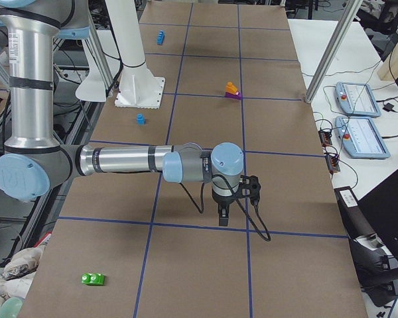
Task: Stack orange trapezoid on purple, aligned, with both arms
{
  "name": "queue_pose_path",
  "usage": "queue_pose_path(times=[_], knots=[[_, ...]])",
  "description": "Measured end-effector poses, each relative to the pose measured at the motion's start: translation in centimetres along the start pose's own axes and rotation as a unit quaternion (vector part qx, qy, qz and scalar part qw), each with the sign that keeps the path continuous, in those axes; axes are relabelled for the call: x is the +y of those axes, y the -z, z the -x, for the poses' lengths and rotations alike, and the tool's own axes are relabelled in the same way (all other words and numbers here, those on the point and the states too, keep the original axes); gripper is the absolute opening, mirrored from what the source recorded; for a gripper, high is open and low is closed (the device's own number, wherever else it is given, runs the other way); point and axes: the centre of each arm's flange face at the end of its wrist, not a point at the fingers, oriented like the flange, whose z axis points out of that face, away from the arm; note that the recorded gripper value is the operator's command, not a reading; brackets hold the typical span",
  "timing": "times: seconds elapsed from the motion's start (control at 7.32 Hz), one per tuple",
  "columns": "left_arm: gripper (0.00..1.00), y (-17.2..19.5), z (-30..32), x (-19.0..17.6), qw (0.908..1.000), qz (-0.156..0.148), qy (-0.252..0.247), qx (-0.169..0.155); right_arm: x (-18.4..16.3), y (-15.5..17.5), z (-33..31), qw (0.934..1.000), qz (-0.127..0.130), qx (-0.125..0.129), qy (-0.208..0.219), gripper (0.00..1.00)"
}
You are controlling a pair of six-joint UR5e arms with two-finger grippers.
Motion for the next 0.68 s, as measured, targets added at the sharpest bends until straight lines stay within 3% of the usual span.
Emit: queue_pose_path(times=[0.68], knots=[[1.0,-0.1,0.09,0.0,1.0,0.002,0.005,-0.001,0.0,-0.15,-0.09,1.0,0.002,0.0,-0.001,1.0]])
